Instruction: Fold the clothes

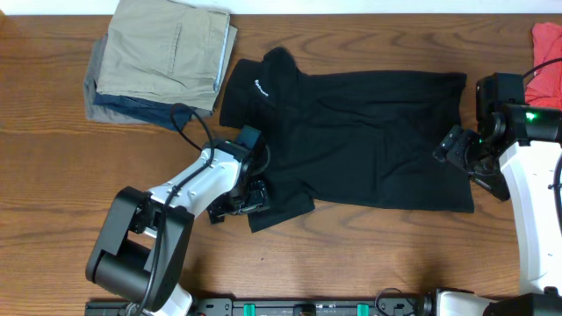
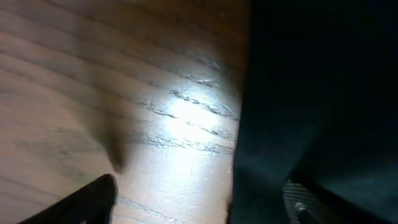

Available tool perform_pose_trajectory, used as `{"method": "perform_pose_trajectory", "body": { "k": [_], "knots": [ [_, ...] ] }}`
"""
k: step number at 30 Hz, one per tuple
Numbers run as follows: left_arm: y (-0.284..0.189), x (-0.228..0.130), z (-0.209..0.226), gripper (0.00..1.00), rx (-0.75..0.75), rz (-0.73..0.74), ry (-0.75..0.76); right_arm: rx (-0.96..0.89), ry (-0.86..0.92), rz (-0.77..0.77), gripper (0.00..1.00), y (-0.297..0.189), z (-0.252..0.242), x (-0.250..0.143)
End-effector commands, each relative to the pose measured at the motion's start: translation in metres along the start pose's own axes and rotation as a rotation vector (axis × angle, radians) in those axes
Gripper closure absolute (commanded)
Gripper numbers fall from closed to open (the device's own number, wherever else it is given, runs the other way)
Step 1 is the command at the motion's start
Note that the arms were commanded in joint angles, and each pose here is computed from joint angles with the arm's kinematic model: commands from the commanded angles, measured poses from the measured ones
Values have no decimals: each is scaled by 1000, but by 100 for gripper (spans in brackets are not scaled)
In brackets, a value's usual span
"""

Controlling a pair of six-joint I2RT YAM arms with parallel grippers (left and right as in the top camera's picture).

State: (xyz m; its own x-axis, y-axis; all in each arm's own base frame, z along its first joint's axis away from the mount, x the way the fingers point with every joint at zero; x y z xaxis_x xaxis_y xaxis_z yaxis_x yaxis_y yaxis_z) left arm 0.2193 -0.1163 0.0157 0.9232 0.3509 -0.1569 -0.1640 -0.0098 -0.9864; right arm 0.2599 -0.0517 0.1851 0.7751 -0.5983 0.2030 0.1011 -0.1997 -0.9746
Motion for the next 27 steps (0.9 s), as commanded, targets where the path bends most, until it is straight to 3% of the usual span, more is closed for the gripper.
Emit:
{"method": "perform_pose_trajectory", "body": {
  "k": [1,5,10,20,27],
  "knots": [
    [13,-7,12,28,43,22,-16,-11,18,1,1,1,-3,0],
    [18,-11,14,64,41,36,-16,0,18,8,1,1,-2,-1],
    [19,-13,15,94,41,43,3,7,17,18,1,1,-1,-2],
    [-5,-19,18,94,21,23,42,-41,79,47,1,8,-12,-9],
    [-32,-19,16,94,-51,-56,103,-34,182,74,1,48,-22,-12]
  ]
}}
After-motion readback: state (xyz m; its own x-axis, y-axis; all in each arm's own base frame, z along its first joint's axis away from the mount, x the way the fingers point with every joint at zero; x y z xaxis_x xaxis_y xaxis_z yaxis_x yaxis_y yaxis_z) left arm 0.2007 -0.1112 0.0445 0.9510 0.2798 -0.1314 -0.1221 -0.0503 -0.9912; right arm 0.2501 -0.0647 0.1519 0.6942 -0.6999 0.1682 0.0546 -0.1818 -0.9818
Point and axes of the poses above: each gripper's point midway between its finger pads, its own y axis out along the fingers, its own z axis along the line the jaws close on, x = y × z, the point moved 2 cm from there along -y, back along the fingers, and after that the axes turned 3 degrees about -y, right-handed, at the moved point
